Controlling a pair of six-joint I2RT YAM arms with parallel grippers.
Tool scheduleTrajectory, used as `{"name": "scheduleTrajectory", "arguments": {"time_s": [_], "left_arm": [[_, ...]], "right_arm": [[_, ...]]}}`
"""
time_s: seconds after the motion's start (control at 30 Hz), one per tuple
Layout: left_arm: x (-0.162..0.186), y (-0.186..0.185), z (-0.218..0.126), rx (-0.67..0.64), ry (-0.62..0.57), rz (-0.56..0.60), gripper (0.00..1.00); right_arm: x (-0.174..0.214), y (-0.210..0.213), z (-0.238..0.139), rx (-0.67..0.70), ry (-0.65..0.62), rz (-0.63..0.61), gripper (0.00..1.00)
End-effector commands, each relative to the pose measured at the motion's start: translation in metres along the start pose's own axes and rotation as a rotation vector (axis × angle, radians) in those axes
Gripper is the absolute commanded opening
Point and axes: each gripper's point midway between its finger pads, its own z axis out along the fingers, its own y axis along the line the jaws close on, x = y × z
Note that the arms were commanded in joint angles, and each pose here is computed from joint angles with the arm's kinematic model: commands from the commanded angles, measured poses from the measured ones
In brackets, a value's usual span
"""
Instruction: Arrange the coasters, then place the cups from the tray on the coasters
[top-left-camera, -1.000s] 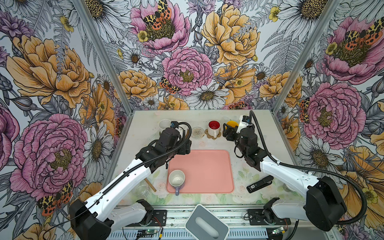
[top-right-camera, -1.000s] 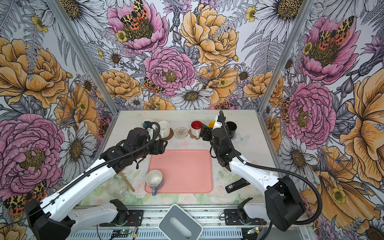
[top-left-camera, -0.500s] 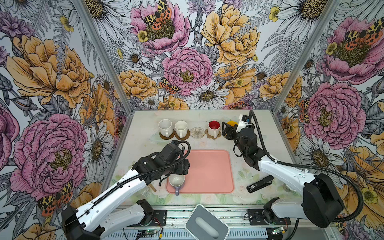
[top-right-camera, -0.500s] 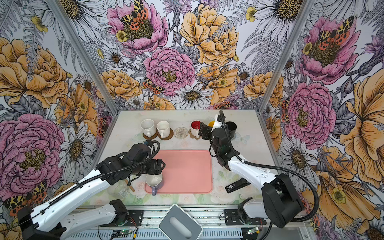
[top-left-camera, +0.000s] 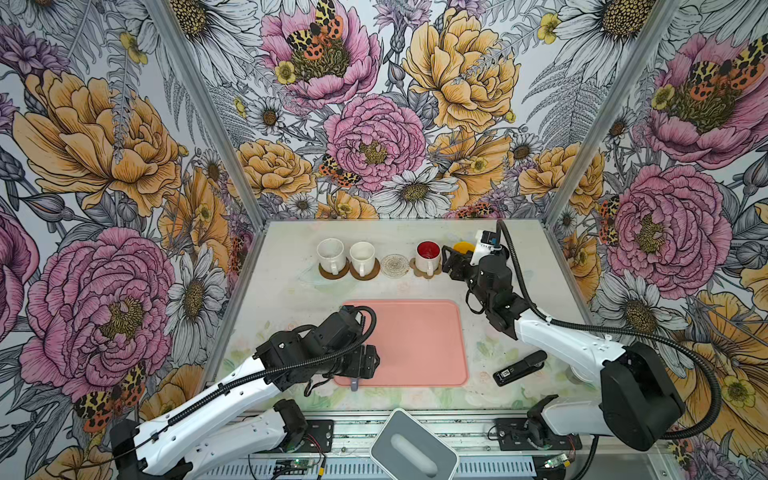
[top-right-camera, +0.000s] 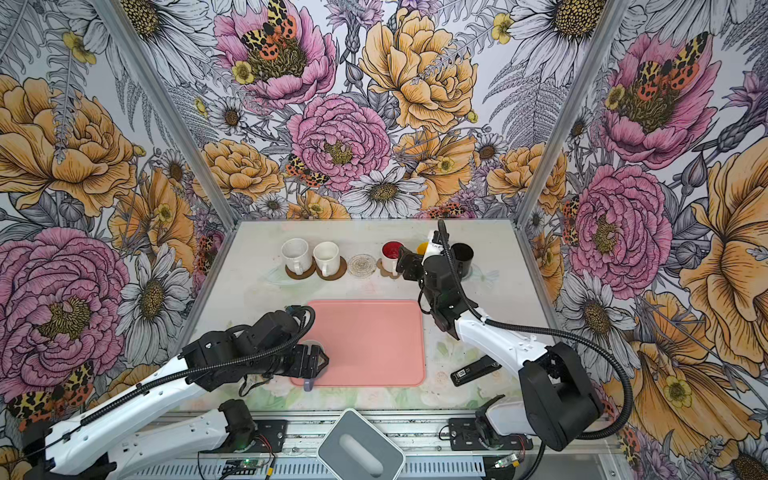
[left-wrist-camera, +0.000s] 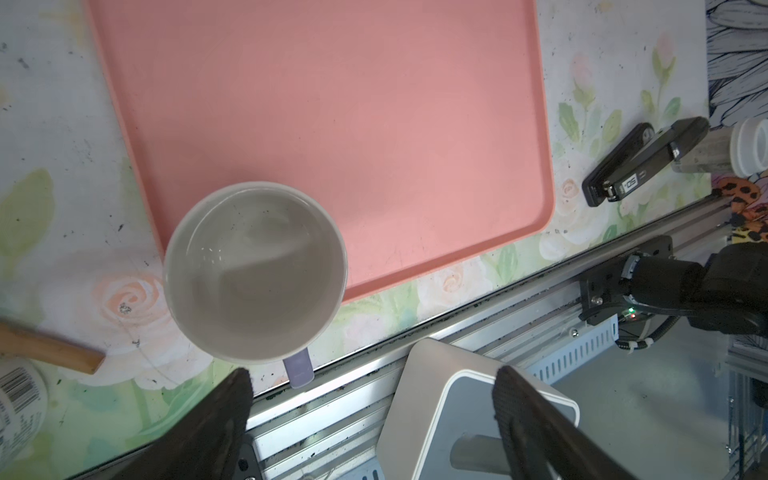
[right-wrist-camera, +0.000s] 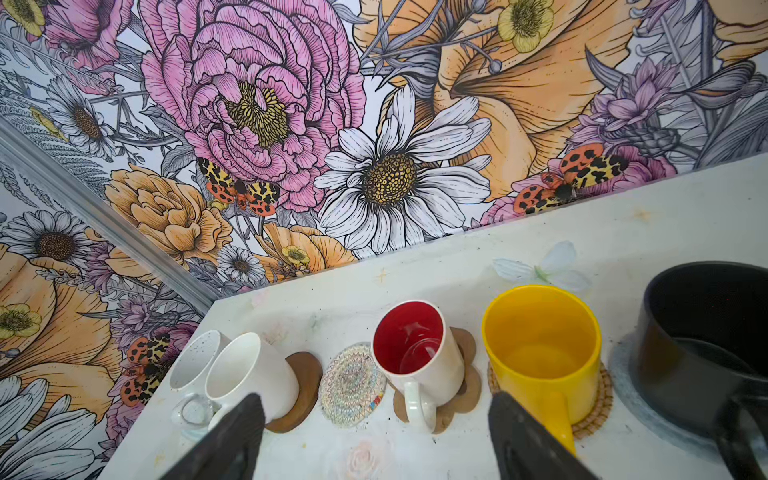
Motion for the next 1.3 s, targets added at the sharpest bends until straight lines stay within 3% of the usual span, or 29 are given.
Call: {"name": "scheduleTrajectory", "arguments": {"time_s": [0.0,0.3,0.67,0.9,1.03,1.27], "left_arm": [[0.017,0.000,0.003,0.003,0.055,-0.025,0.98],[0.046,0.004,0.020,-0.048,0.137,-0.019,0.99],[0.052,0.027,0.041,-0.187,0.164,-0.066,0.99],[0.048,0.041,0.051,-0.266,0.162,-0.092,0.94],[0.041,0.048,0.054,-0.302,0.139,-0.106,0.86],[0.032,0.045,0.066,-0.259,0.123,-0.133,0.76]], "right_arm": [[-0.003,0.002,0.004,-0.010,-0.002,0.012,0.87],[0.000,0.004,0.008,-0.021,0.017,0.018,0.87],[0.003,0.005,0.011,-0.030,0.037,0.024,0.87],[0.005,0.005,0.012,-0.036,0.045,0.024,0.86],[0.007,0.004,0.013,-0.033,0.049,0.027,0.86],[0.007,0.001,0.015,-0.028,0.053,0.033,0.85]]}}
